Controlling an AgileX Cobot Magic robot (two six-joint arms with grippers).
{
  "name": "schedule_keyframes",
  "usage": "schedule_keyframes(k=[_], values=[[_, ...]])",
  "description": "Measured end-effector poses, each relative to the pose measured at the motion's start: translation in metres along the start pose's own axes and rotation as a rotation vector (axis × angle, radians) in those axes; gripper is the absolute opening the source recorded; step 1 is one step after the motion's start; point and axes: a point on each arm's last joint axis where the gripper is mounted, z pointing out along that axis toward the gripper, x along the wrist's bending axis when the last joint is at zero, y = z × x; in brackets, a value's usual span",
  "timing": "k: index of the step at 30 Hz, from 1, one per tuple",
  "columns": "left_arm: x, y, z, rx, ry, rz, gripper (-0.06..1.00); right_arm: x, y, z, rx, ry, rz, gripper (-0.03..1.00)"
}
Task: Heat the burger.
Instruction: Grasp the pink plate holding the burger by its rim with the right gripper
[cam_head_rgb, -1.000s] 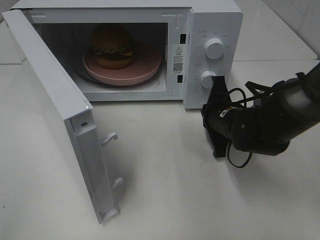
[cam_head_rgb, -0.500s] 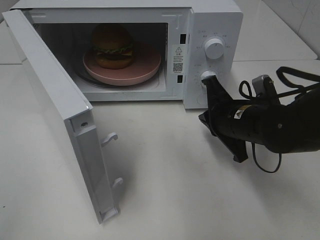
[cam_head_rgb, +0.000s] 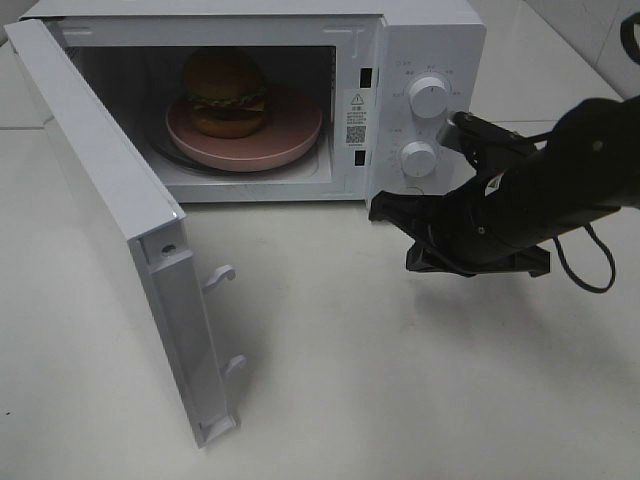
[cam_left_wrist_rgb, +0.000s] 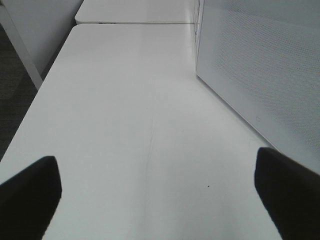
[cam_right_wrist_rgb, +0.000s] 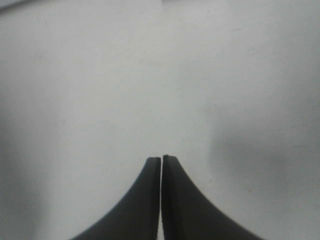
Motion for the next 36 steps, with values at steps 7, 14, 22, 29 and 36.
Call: schedule_keyframes(k=[7, 14, 22, 29, 36], values=[[0.000, 0.000, 0.000, 0.000, 0.000, 0.000, 0.99, 0.016, 0.009, -0.014, 0.177, 0.014, -0.362, 0.05], [0.000, 0.000, 0.000, 0.000, 0.000, 0.000, 0.99, 0.022, 0.014, -0.022, 0.247, 0.040, -0.593, 0.06], [0.000, 0.000, 0.000, 0.000, 0.000, 0.000, 0.99, 0.023, 0.014, -0.032, 0.368, 0.081, -0.986, 0.07], [0.000, 0.000, 0.000, 0.000, 0.000, 0.000, 0.99, 0.020, 0.025, -0.038, 0.388, 0.069, -1.455, 0.09], [0.000, 0.000, 0.000, 0.000, 0.000, 0.000, 0.99, 0.014, 0.032, -0.038, 0.396, 0.018, -1.756, 0.19]])
